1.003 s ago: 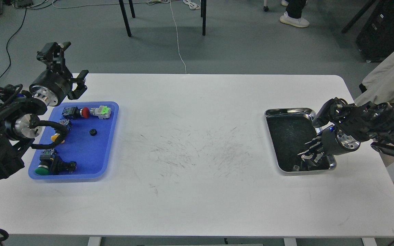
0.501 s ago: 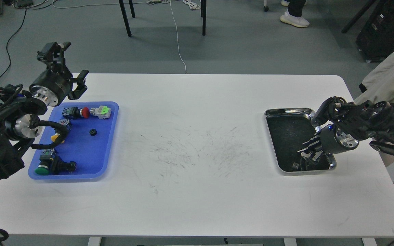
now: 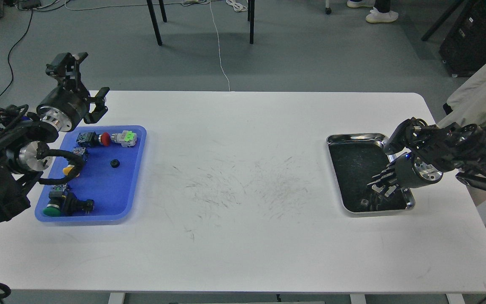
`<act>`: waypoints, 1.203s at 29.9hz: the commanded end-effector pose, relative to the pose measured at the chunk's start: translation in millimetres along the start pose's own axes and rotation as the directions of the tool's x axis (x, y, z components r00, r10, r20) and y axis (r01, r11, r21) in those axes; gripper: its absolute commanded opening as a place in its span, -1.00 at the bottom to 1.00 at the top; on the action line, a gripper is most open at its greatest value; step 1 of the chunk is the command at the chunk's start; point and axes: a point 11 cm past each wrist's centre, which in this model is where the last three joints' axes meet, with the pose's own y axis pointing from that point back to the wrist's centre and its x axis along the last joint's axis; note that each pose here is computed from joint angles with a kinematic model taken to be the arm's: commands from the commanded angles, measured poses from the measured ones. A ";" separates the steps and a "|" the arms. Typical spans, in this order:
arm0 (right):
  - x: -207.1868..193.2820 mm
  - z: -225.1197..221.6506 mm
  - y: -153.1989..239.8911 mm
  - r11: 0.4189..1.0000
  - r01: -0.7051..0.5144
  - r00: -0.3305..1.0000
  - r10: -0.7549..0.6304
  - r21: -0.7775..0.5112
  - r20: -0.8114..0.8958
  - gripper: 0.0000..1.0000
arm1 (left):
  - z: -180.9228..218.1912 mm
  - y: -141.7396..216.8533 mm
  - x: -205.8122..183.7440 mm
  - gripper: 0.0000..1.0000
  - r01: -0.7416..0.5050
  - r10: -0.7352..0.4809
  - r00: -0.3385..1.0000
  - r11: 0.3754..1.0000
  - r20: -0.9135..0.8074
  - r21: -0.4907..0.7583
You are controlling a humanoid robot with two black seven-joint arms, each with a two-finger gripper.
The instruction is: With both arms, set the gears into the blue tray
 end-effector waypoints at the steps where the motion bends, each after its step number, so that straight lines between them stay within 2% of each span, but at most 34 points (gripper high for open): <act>1: 26.0 8.9 10.7 0.996 -0.080 0.997 0.080 -0.025 0.004 -0.97 | 1.7 -0.1 0.1 0.97 0.002 -0.002 1.000 1.000 -0.001 -0.003; 6: 72.5 18.0 20.7 0.965 -0.258 0.965 0.260 -0.055 0.037 -0.97 | 7.0 -1.8 -0.7 0.97 0.015 -0.015 1.000 1.000 0.002 0.009; 13: 97.7 13.9 -1.9 0.929 -0.362 0.925 0.368 -0.074 0.092 -0.97 | 8.9 -7.0 -7.5 0.97 0.024 -0.024 1.000 1.000 -0.012 0.020; 17: 123.0 7.5 -6.3 0.877 -0.475 0.869 0.481 -0.077 0.115 -0.97 | 8.1 -8.7 -10.5 0.97 0.022 -0.022 0.999 1.000 -0.030 0.012; 19: 132.2 -4.7 -11.3 0.856 -0.514 0.845 0.515 -0.048 0.143 -0.97 | 6.7 -9.4 -12.2 0.97 0.023 -0.022 0.999 1.000 -0.032 0.014; 22: 153.4 -20.4 -12.3 0.788 -0.615 0.773 0.608 -0.022 0.178 -0.97 | 5.7 -10.1 -13.2 0.97 0.020 -0.020 0.999 1.000 -0.034 0.012; 27: 170.6 -66.5 -37.7 0.720 -0.692 0.714 0.670 0.056 0.203 -0.97 | 5.2 -10.4 -14.4 0.97 0.023 -0.022 0.999 1.000 -0.035 0.013; 36: 172.0 -124.7 -58.4 0.655 -0.735 0.677 0.700 0.174 0.226 -0.97 | 11.5 -10.8 -13.4 0.97 0.021 -0.021 0.998 1.000 -0.061 -0.010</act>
